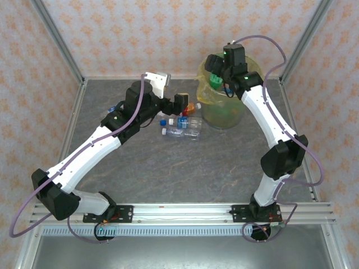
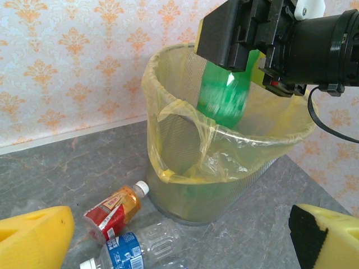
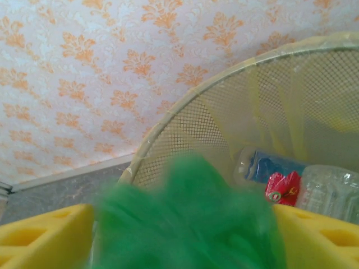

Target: Put the plastic bottles in the bin

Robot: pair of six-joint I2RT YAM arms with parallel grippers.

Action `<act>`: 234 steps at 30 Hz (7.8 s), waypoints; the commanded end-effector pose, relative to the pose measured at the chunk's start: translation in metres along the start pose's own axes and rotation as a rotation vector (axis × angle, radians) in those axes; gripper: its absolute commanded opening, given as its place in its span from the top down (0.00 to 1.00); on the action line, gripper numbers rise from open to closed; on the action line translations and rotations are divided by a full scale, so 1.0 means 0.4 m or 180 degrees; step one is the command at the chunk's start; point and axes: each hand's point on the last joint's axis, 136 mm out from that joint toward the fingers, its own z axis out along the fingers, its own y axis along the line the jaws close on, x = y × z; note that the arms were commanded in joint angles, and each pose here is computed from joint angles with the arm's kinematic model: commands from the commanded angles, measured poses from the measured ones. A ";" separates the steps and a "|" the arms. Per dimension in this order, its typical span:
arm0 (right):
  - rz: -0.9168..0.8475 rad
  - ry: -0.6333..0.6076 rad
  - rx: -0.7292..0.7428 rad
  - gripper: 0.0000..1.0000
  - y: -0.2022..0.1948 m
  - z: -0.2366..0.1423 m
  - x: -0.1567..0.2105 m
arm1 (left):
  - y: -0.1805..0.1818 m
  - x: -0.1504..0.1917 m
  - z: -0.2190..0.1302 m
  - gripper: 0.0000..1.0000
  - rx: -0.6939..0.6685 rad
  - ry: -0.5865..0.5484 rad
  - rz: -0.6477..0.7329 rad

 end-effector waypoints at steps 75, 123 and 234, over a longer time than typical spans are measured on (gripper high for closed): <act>0.0087 -0.0240 -0.0661 0.00 0.074 -0.244 -0.067 | 0.999 0.502 0.057 0.03 -0.2418 0.1016 -0.2339; 0.0084 -0.0156 -0.0826 0.00 0.090 -0.225 -0.037 | 0.965 0.624 0.034 0.17 -0.2685 0.1703 -0.1983; 0.0478 0.0439 -0.1749 0.80 0.359 -0.301 0.040 | -0.010 0.039 -0.087 0.01 0.0313 0.0117 0.0018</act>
